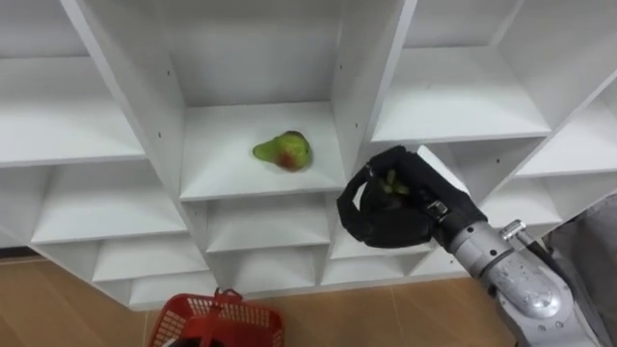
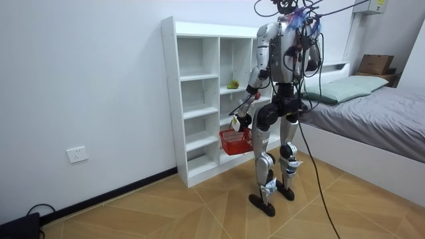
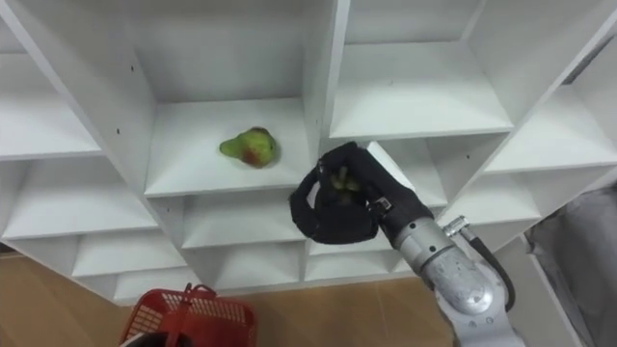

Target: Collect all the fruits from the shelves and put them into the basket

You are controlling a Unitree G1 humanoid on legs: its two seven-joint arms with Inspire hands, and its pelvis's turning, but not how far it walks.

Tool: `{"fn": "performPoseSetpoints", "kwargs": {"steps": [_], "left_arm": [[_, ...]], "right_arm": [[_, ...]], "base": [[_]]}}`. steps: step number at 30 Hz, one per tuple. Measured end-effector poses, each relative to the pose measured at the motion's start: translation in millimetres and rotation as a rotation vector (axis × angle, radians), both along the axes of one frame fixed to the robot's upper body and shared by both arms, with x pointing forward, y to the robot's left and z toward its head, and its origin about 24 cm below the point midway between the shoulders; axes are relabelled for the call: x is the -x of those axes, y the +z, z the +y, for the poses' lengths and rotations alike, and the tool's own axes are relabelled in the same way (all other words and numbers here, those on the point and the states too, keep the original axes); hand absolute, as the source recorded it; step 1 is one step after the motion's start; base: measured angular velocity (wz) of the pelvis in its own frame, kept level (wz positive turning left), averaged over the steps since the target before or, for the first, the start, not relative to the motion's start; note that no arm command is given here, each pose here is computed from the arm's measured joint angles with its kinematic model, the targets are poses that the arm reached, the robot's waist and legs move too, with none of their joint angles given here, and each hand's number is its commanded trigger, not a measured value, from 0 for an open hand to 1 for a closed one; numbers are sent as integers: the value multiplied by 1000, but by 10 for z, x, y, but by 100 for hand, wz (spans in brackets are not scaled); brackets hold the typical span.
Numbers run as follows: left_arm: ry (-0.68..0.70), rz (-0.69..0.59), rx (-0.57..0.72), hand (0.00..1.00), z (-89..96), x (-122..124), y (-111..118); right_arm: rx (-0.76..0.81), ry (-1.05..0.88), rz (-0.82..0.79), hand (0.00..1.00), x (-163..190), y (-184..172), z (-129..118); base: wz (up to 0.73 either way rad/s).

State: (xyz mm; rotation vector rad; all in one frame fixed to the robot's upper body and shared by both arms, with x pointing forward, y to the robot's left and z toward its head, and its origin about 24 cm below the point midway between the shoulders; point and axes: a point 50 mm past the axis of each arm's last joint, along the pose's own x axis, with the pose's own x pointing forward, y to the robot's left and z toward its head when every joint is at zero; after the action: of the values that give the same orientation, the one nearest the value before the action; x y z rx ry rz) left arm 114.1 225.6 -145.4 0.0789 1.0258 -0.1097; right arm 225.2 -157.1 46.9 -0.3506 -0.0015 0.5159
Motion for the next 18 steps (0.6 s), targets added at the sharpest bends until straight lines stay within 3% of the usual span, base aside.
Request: {"fn": "performPoseSetpoints", "kwargs": {"steps": [10,18], "left_arm": [[-89,-45,8,100,-121,-194,43],[-136,-73,11,100,-180,-300,76]], "right_arm": [[-2,95,38,100,52,-83,208],[4,102,113,100,54,-257,236]], "base": [[1],[6]]}}
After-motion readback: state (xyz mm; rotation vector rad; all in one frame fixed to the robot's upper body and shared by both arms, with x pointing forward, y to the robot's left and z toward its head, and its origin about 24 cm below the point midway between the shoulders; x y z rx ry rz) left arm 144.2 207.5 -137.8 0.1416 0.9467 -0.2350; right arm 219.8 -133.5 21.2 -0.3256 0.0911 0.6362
